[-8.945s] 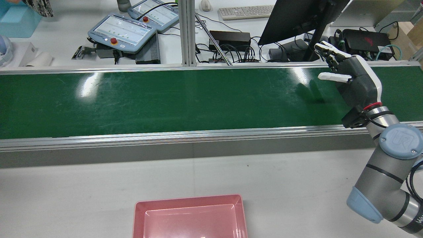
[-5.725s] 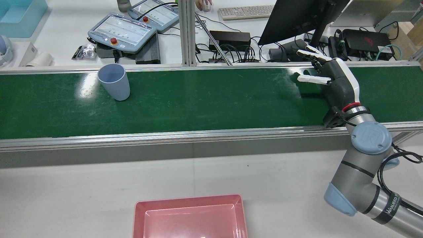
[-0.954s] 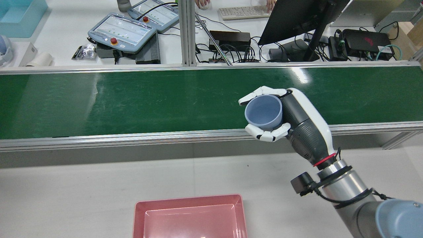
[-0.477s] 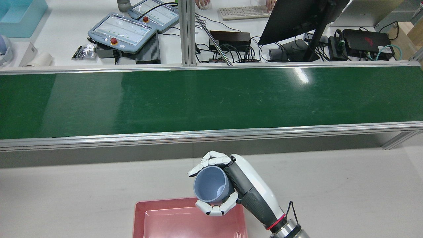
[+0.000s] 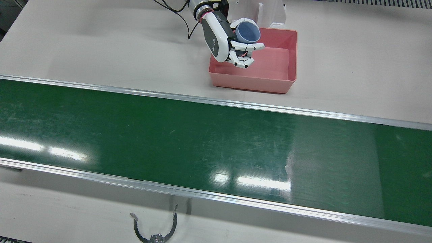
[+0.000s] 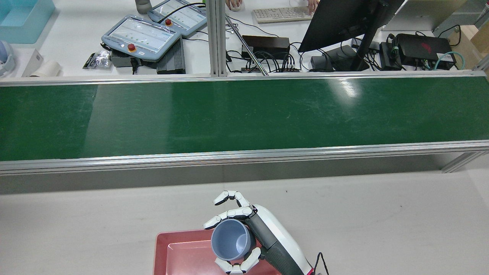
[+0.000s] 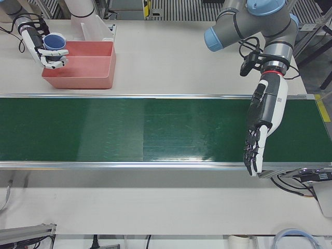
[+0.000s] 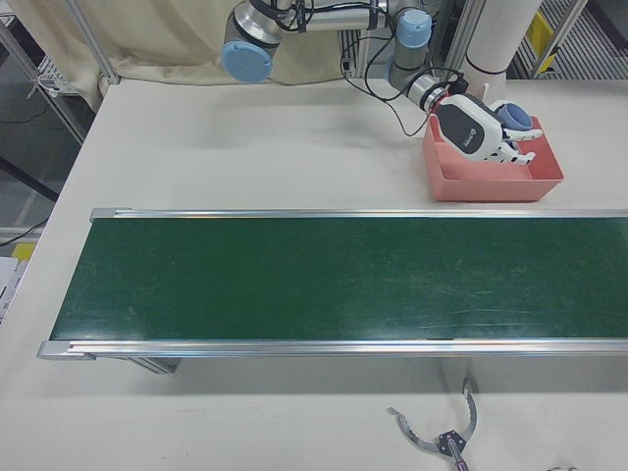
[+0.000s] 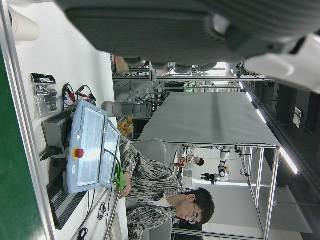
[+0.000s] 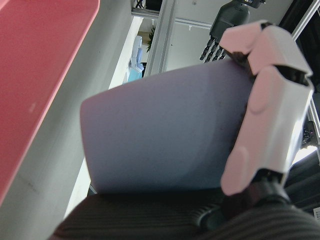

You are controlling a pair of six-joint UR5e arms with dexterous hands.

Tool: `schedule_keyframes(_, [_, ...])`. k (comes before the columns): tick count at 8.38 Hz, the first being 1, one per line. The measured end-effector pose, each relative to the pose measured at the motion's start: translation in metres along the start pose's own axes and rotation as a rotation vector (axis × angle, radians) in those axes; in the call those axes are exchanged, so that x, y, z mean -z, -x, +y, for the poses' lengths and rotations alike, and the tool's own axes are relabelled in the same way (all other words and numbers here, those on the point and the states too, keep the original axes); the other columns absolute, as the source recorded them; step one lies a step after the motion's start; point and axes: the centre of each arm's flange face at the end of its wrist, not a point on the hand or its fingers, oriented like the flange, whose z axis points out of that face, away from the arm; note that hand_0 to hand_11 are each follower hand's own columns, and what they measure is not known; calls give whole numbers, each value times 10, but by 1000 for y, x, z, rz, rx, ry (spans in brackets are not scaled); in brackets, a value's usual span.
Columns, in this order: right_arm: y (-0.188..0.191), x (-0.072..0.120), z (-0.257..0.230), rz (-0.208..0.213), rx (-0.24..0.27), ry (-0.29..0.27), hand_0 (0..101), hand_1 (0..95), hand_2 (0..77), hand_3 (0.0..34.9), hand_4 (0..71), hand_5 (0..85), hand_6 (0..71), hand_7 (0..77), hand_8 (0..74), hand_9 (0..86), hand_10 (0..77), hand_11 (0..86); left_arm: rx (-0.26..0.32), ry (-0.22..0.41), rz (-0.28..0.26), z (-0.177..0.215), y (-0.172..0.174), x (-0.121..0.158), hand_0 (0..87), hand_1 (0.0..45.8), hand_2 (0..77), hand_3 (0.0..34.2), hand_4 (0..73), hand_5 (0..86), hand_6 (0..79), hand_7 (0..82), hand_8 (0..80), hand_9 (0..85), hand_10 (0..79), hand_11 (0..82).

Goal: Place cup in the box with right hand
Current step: 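Open the right hand to release the cup into the tray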

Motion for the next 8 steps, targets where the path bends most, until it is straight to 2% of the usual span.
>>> schedule_keyframes(1, [-1, 0, 2, 2, -5, 6, 654, 49, 431, 0, 311, 175, 109, 665, 562, 507, 535, 480, 0, 0, 0, 0, 0, 0, 0, 5, 11, 0, 11, 5, 5, 5, 0, 0, 0, 0])
schedule_keyframes(2, [0, 0, 3, 2, -11, 10, 650, 49, 431, 0, 311, 147, 22, 382, 436, 409, 327, 262, 0, 0, 0, 0, 0, 0, 0, 5, 11, 0, 11, 5, 5, 5, 0, 0, 0, 0])
schedule_keyframes(3, [3, 0, 5, 0, -18, 14, 614, 87, 436, 0, 267, 93, 33, 207, 322, 295, 196, 131, 0, 0, 0, 0, 0, 0, 0, 5, 11, 0, 11, 5, 5, 5, 0, 0, 0, 0])
schedule_keyframes(4, [6, 0, 8, -3, -26, 17, 599, 191, 355, 0, 147, 44, 33, 33, 180, 164, 22, 11, 0, 0, 0, 0, 0, 0, 0, 5, 11, 0, 11, 0, 5, 5, 0, 0, 0, 0])
schedule_keyframes(5, [10, 0, 10, -8, -35, 20, 620, 218, 322, 0, 98, 71, 33, 93, 5, 54, 5, 11, 0, 0, 0, 0, 0, 0, 0, 5, 11, 0, 11, 0, 0, 5, 0, 0, 0, 0])
schedule_keyframes(6, [15, -1, 13, -14, -45, 23, 614, 169, 65, 0, 136, 71, 33, 104, 54, 114, 0, 5, 0, 1, -1, 0, 0, 0, 0, 5, 11, 0, 11, 0, 0, 5, 0, 0, 0, 0])
schedule_keyframes(7, [20, -2, 15, -19, -50, 25, 614, 169, 65, 0, 136, 71, 33, 104, 54, 114, 0, 5, 0, 1, 0, 0, 0, 0, 0, 5, 11, 0, 11, 5, 5, 5, 0, 0, 0, 0])
schedule_keyframes(8, [34, -4, 12, -36, -52, 25, 614, 147, 16, 0, 142, 71, 33, 104, 76, 114, 5, 5, 0, 1, 0, 0, 0, 0, 0, 5, 11, 0, 11, 5, 5, 5, 0, 0, 0, 0])
